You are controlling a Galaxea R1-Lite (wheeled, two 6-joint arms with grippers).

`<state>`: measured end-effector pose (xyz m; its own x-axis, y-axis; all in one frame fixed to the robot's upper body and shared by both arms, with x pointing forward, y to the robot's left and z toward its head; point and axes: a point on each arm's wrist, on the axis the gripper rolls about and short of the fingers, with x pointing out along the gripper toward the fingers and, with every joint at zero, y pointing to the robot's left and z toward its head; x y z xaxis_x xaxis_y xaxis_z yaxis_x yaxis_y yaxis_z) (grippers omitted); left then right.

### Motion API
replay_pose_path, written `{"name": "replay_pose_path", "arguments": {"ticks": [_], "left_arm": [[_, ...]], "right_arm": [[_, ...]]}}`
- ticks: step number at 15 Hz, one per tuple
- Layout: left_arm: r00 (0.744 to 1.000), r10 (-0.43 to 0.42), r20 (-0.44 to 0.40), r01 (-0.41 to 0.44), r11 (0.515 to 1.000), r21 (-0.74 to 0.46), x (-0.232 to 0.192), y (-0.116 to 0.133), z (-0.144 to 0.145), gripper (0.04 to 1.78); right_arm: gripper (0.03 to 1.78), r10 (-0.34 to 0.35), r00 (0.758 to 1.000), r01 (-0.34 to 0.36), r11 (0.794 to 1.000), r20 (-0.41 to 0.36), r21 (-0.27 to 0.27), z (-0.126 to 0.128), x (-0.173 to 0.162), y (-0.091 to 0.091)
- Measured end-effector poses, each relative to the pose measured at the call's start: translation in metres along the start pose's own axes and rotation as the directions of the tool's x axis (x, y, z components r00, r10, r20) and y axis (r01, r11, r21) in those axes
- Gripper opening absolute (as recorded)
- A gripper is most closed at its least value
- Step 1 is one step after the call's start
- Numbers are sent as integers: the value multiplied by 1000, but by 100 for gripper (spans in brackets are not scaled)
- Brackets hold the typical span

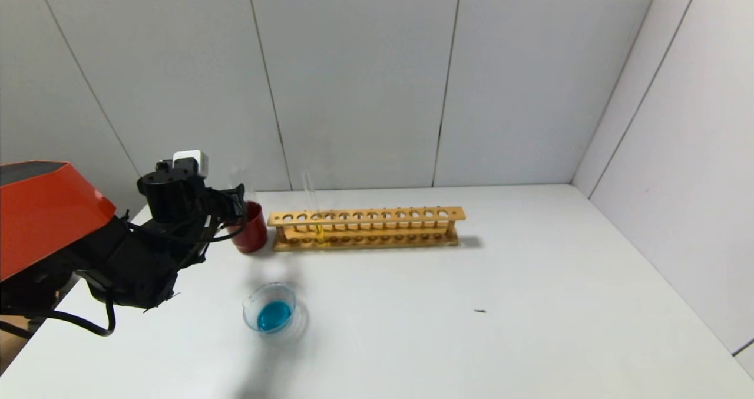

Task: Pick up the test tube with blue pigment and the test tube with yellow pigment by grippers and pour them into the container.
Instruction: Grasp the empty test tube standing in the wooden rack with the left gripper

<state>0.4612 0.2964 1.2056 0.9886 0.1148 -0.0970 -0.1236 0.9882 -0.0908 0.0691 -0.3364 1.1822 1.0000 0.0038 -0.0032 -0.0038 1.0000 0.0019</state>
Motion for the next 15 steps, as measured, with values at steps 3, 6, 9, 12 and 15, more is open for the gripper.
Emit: {"name": "replay_pose_path", "arguments": {"ticks": [3,6,9,12,15], "left_arm": [[1000,0,6,0,1000,4,-1,0,4,151],[1000,-4,23,3,1000,24,-8,0,16,173],[1000,-13,17,11,997,80,-20,-2,33,175],[997,-76,-21,78,987,140,-49,-22,58,175],[968,-212,-133,234,956,179,-93,-56,72,175]], "right_arm": [[175,-1,1000,1,1000,0,0,0,0,0],[175,0,1000,0,1000,0,0,0,0,0],[175,0,1000,0,1000,0,0,0,0,0],[175,0,1000,0,1000,0,0,0,0,0],[175,0,1000,0,1000,0,0,0,0,0]]}}
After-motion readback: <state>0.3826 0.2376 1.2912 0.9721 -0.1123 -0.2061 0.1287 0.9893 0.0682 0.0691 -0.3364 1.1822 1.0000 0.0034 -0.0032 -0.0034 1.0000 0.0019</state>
